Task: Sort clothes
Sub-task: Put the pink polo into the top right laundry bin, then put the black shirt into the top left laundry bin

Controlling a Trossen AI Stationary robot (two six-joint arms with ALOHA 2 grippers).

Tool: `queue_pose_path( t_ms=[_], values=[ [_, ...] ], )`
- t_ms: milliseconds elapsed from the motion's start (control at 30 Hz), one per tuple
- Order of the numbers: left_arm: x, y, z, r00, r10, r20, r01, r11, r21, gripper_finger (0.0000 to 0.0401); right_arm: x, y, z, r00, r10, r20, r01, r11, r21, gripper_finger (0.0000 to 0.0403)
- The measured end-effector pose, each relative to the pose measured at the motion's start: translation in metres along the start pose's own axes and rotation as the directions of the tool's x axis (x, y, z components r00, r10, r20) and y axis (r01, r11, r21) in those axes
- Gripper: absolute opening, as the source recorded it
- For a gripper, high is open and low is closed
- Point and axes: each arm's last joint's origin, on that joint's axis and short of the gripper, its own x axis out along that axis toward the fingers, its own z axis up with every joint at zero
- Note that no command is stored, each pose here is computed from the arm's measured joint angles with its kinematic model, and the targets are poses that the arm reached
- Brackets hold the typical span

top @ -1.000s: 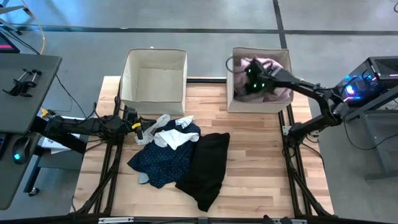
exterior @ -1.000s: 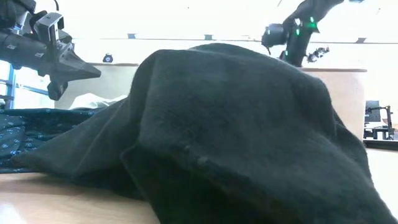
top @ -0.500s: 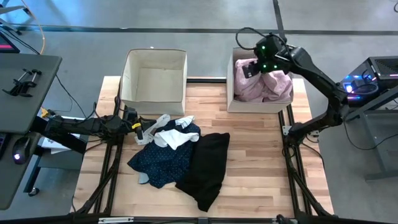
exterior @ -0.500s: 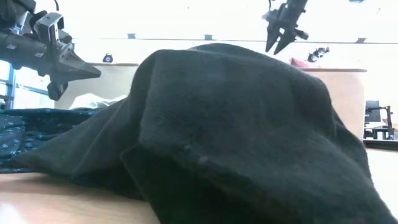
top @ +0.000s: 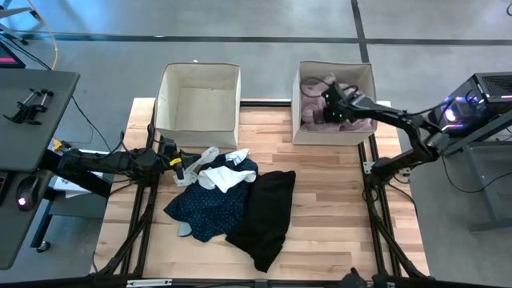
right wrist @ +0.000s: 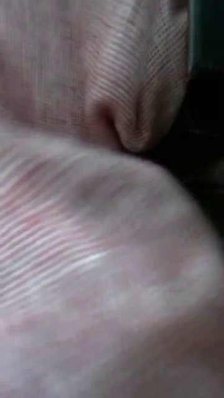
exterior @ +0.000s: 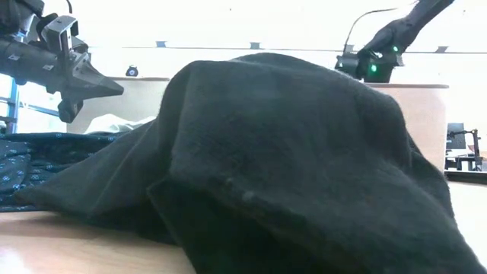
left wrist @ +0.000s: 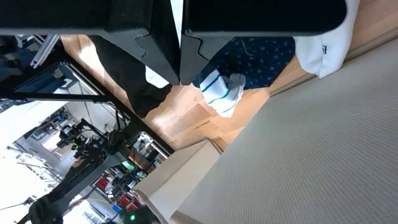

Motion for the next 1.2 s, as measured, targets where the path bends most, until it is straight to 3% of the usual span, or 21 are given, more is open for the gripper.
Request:
queue_pose_path(
  t_ms=[133, 267, 433, 600, 733, 833, 900, 1000, 1067, 1100, 1200],
  values=[
    [0.000, 0.000, 0.000, 1.000, 0.000, 0.001, 0.000, 1.000, -0.001, 0.0000, -0.001, -0.001, 0.001, 1.000, 0.004, -0.016, -0.005, 1.000, -0.009, 0.0069],
    [-0.002, -0.004, 0.006, 1.000, -0.015, 0.010, 0.015, 1.000, 0.019, 0.0000, -0.029, 0.003, 0.024, 0.999, 0.018, -0.028, -0.021, 0.994, -0.104, 0.0105],
    [-0.014, -0.023, 0.035, 0.996, -0.069, 0.059, 0.061, 0.989, 0.135, 0.0000, -0.088, 0.006, 0.060, 0.999, 0.011, 0.033, -0.005, 0.985, -0.174, 0.0134],
    [-0.015, -0.050, 0.069, 0.999, -0.042, 0.020, 0.035, 0.962, 0.270, 0.0000, -0.167, 0.012, 0.073, 0.966, 0.126, 0.228, -0.083, 0.979, -0.187, 0.0137],
    [0.006, -0.081, 0.089, 0.996, -0.005, -0.089, 0.043, 0.902, 0.430, 0.0000, -0.223, 0.021, 0.059, 0.885, 0.278, 0.373, -0.197, 0.950, -0.241, 0.0137],
    [0.034, -0.109, 0.100, 0.988, 0.004, -0.156, 0.082, 0.838, 0.540, 0.0000, -0.253, 0.028, 0.037, 0.808, 0.416, 0.418, -0.293, 0.898, -0.329, 0.0137],
    [0.056, -0.128, 0.104, 0.976, -0.043, -0.211, 0.165, 0.779, 0.605, 0.0000, -0.267, 0.032, 0.019, 0.770, 0.495, 0.402, -0.351, 0.855, -0.381, 0.0137],
    [0.091, -0.159, 0.109, 0.944, -0.225, -0.242, 0.329, 0.711, 0.622, 0.0000, -0.277, 0.038, -0.004, 0.733, 0.572, 0.368, -0.419, 0.806, -0.417, 0.0137],
    [0.111, -0.179, 0.115, 0.922, -0.346, -0.175, 0.377, 0.697, 0.610, 0.0000, -0.280, 0.042, -0.017, 0.719, 0.595, 0.361, -0.438, 0.790, -0.429, 0.0137],
    [0.122, -0.187, 0.118, 0.916, -0.378, -0.133, 0.379, 0.708, 0.596, 0.0001, -0.281, 0.044, -0.023, 0.715, 0.600, 0.359, -0.439, 0.785, -0.437, 0.0138],
    [0.149, -0.202, 0.120, 0.921, -0.362, -0.146, 0.373, 0.703, 0.606, 0.0015, -0.282, 0.051, -0.036, 0.714, 0.603, 0.356, -0.428, 0.778, -0.460, 0.0138]
  ],
)
